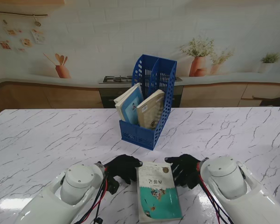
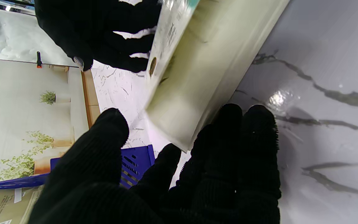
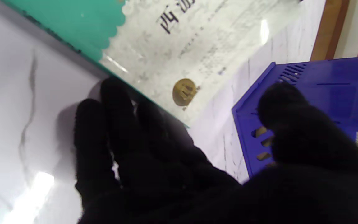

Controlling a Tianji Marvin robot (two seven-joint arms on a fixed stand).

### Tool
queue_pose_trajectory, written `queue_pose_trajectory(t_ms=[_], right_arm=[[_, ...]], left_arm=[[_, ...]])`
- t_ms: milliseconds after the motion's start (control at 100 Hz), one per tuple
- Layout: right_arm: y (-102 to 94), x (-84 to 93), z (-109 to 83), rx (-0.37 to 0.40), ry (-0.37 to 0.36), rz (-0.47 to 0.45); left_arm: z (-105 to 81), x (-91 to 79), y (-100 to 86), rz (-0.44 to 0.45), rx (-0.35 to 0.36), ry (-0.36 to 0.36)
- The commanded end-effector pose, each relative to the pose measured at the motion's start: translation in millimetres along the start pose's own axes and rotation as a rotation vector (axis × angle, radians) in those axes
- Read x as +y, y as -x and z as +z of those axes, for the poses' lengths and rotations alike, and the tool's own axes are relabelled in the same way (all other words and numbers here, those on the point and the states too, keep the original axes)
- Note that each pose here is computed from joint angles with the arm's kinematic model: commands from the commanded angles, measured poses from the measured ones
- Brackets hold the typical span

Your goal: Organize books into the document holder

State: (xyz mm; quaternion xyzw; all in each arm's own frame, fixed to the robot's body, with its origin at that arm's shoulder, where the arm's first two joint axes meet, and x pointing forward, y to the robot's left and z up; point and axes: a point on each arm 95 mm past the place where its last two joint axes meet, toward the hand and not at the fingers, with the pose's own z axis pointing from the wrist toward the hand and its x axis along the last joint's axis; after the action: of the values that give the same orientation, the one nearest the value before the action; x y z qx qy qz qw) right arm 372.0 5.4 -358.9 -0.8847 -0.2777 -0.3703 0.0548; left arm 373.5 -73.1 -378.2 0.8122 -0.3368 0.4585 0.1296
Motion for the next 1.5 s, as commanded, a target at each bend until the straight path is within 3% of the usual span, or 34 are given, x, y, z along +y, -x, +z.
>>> queue_pose_trajectory(t_ms=[0, 390, 530, 650, 790, 940, 1100, 1490], right_arm=[[18.1, -36.2, 12.2, -0.022, -0.072, 0.031], [16.4, -42.6, 15.8, 0.021, -0.035, 0.084], [15.8, -44.0, 17.0, 0.027, -0.035, 0.076], [14.5, -44.5, 17.9, 0.034, -0.032, 0.065], [14.6, -41.5, 18.4, 0.053, -0.034, 0.002], [14.7, -39.6, 17.6, 0.073, -0.071, 0.0], [12.7, -38.6, 15.7, 0.145, -0.098, -0.017], [-18.4, -34.6, -17.5, 0.374, -0.007, -0.101]], left_arm=[[7.7, 26.3, 9.7, -0.028, 0.003, 0.083], [5.2, 26.6, 10.5, -0.064, 0.022, 0.101], [6.1, 26.5, 7.9, -0.092, 0.052, 0.067], [8.1, 26.7, 5.7, -0.081, 0.064, -0.006], [8.0, 26.6, 2.4, -0.09, 0.078, -0.045], [6.6, 26.3, -1.4, -0.101, 0.09, -0.058], [2.1, 25.8, -7.0, -0.094, 0.132, -0.072], [-35.6, 11.7, -39.2, 0.089, 0.291, -0.112]])
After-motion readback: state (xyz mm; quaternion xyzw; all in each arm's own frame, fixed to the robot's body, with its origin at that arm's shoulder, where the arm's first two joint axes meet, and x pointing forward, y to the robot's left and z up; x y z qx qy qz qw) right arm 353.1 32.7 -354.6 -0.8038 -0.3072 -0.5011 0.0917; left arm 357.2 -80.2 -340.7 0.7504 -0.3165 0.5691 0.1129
